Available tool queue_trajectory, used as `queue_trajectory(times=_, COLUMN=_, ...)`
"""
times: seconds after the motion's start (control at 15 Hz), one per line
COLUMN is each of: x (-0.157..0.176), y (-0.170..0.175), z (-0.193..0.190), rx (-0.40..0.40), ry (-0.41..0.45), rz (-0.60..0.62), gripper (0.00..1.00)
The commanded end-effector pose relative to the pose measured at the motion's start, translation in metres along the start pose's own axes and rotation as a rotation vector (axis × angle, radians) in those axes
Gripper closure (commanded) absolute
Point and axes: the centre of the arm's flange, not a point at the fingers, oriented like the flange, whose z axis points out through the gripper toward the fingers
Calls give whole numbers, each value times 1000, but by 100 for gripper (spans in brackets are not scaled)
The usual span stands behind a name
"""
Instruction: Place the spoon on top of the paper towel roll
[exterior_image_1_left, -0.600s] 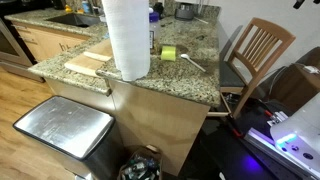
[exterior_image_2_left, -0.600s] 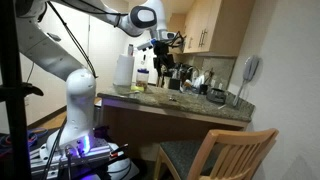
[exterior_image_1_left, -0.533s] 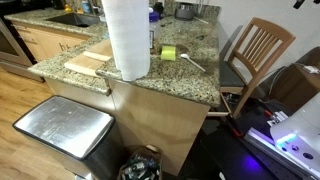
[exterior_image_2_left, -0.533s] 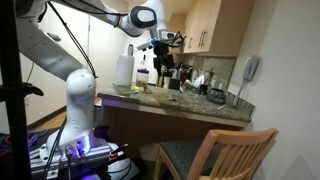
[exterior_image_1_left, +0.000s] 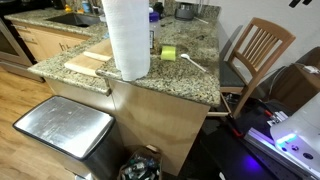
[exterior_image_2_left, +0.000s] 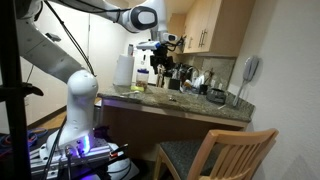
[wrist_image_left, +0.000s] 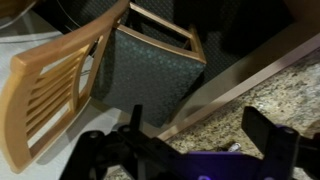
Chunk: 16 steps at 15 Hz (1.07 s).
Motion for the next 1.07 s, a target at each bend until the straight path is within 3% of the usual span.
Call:
queue_trajectory(times=0.0, x=-7, y=10, z=-6, rx=134, ry=55, rz=-139, gripper=0)
queue_trajectory(times=0.13, x=-9, y=15, z=-3, rx=171, ry=85, rz=-239, gripper=0)
queue_trajectory(times=0.2, x=-6, y=8, z=-2, rx=120, ry=70, rz=-158, gripper=0)
queue_trajectory(times=0.4, x=-8, y=11, z=0, rx=146, ry=89, rz=-210, gripper=0)
queue_trajectory(times=0.47, x=-9, y=10, z=-4, rx=180, ry=44, rz=-214, gripper=0)
queue_trajectory(times=0.67, x=-19, y=16, z=-3, rx=265, ry=-2, rz=-397, gripper=0)
queue_trajectory(times=1.0, x=-24, y=28, z=-3, rx=366, ry=22, rz=-640, gripper=0)
